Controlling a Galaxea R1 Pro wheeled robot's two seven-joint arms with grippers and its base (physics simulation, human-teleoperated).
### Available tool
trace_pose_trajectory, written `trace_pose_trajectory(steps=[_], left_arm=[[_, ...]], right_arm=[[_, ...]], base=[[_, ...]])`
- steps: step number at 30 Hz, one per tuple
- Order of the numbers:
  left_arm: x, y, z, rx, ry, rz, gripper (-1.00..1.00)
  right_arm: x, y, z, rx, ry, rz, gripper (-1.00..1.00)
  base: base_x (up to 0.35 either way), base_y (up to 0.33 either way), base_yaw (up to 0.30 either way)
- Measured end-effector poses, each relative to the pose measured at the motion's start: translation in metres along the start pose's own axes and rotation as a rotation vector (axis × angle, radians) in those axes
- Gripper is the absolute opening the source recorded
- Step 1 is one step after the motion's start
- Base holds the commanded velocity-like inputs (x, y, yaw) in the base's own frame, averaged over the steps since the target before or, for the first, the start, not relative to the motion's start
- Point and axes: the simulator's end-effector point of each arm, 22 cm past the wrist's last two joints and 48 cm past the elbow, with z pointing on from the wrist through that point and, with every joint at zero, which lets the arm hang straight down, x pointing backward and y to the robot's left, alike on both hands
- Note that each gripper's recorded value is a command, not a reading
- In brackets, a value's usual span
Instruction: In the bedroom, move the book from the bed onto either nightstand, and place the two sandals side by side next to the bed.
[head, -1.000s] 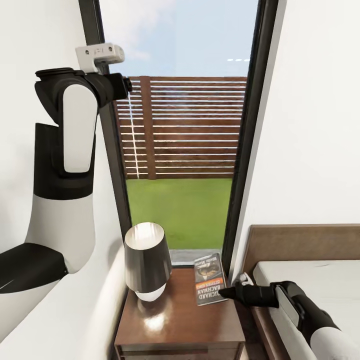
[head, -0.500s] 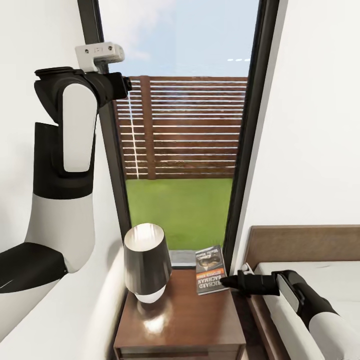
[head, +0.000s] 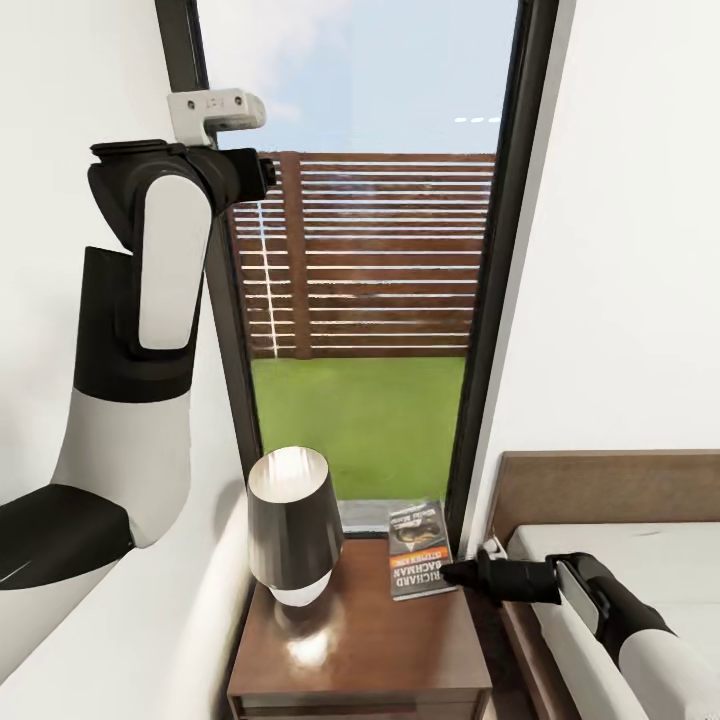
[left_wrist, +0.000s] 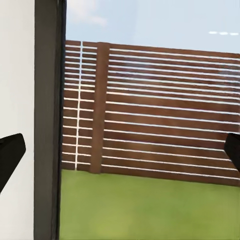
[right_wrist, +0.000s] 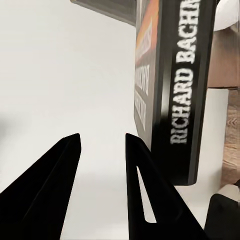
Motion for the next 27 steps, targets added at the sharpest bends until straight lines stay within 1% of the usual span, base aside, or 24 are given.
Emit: trace_pose_trajectory(steps=[3,6,16,27], left_arm=[[0.0,-0.001,0.0,0.003,-0.001,0.002,1.0],[0.0,-0.002,-0.001,0.005,-0.001,0.003,1.0],[0.0,-0.003,-0.001,0.007,-0.001,0.003,1.0],[0.0,-0.003,-0.001,0.009,-0.001,0.004,1.0]], right_arm=[[0.007,-0.007,0.002,0.004,0.008,0.028,-1.0],[0.01,-0.011,0.003,0.006,0.013,0.042,-1.0],[0.012,-0.015,0.005,0.018,0.014,0.03,-1.0],[0.011,-0.016,0.004,0.021,0.011,0.028,-1.0]], base=[[0.0,0.0,0.0],[0.0,0.0,0.0],[0.0,0.0,0.0],[0.014,0.0,0.0]])
